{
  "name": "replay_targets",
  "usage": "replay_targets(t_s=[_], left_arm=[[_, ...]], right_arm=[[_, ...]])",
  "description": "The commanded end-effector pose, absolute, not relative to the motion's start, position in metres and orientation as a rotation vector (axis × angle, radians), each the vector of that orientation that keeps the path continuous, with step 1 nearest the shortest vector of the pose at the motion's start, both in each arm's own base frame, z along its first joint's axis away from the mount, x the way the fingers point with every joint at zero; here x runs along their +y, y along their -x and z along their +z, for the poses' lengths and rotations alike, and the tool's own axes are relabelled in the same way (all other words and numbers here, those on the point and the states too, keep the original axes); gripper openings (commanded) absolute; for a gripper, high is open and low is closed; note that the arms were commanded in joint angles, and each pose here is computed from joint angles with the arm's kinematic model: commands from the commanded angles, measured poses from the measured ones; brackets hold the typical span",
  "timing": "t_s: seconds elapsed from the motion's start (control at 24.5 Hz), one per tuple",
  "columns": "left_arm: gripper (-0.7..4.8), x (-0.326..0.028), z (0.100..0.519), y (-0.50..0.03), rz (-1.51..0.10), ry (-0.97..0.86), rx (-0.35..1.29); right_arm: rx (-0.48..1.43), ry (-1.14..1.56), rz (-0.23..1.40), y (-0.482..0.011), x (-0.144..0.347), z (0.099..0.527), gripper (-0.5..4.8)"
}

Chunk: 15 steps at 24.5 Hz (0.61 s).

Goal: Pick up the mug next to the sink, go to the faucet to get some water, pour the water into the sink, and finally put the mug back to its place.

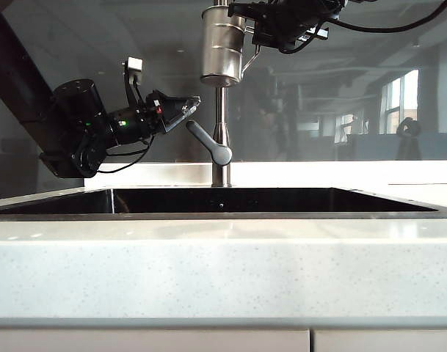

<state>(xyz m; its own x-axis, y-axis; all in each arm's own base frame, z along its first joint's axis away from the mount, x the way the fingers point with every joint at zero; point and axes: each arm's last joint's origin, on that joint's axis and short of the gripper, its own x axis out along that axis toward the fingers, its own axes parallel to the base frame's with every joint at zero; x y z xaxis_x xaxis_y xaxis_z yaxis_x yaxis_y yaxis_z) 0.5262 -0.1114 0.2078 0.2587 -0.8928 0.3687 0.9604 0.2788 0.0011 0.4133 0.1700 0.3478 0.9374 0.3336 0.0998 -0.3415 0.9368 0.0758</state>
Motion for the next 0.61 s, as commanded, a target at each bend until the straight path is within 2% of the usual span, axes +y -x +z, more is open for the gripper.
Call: replay_targets(t_s=[0.04,0.2,0.53,0.61], left_arm=[[2.46,-0.1111,0.2075,-0.5306,-1.221,0.181,-0.337],[2.47,-0.1113,0.2044,-0.5339,-1.175,0.173,-0.330],[2.47,-0.1084,0.2120,-0.5301,-1.132,0.159,-0.441],[2.46,-0.1083,0.2084,-0.5335,-1.104,0.138,-0.419]], right_arm=[[-0.136,-0.107,0.350,-0.4102,0.1693,0.3593,-0.02],[-0.135,-0.107,0.350,-0.4102,0.1693,0.3592,-0.02],[-0.135,-0.107,0.350,-0.4102,0.1693,0.3592,-0.02],[-0.136,-0.107,0.350,-0.4101,0.1693,0.3594,-0.02]])
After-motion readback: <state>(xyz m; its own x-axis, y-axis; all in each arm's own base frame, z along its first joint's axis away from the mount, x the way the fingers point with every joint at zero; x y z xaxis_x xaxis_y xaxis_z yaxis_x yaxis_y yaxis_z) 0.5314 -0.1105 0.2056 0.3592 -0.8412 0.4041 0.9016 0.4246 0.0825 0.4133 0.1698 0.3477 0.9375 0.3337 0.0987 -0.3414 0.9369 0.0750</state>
